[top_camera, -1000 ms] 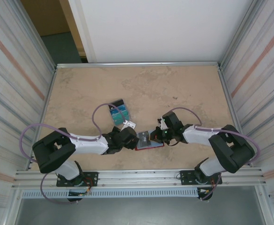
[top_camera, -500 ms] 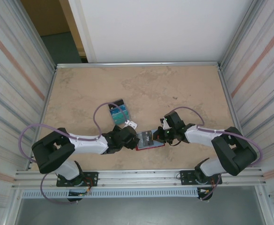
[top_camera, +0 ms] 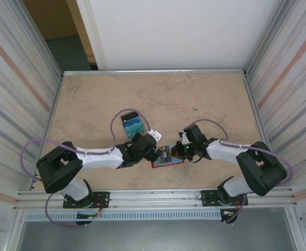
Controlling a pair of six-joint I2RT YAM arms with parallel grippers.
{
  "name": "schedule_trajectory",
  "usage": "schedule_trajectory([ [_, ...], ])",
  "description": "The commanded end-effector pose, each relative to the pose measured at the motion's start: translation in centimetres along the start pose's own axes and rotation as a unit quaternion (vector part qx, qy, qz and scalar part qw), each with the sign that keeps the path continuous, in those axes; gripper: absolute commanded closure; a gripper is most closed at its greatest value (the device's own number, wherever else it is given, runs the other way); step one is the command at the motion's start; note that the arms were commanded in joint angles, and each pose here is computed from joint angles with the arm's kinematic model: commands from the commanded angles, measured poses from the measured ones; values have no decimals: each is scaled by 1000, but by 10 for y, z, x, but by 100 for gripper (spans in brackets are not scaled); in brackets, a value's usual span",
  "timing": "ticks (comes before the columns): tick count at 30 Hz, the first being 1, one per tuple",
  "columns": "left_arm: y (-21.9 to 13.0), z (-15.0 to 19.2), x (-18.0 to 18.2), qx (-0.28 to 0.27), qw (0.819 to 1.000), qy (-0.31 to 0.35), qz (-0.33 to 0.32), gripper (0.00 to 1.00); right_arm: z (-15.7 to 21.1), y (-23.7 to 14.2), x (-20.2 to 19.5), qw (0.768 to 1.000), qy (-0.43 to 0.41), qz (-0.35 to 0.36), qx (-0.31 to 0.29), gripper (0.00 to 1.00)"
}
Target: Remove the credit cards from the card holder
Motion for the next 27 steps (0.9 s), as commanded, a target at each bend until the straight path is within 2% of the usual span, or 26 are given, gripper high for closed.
schedule_trajectory([
  [1,6,-6,-9,-3,1000,27,10,1,-2,-5,3,1000,-5,1,-3,100],
  [5,13,-3,-15,10,999,36,19,1,-1,-5,2,1000,-4,3,-1,100],
  [20,21,15,-12,55,996,70,-11,1,5,-16,-4,1000,2,17,-12,100],
  [25,21,16,-13,57,996,67,-6,1,5,-18,-1,1000,2,-5,-20,99],
  [27,22,16,-14,58,996,67,-5,1,5,-17,2,999,-2,-29,-22,95],
])
Point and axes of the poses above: each hand's point on the last joint's axis, 136 mm out from that joint toward the fingers, its own y axis out along the fingers, its own x axis along the line the jaws close on, z = x × y, the point moved 10 cm from there along -y, back along the fingers, and after that the axes turned 11 degrees about -y, right-handed, at the moved point
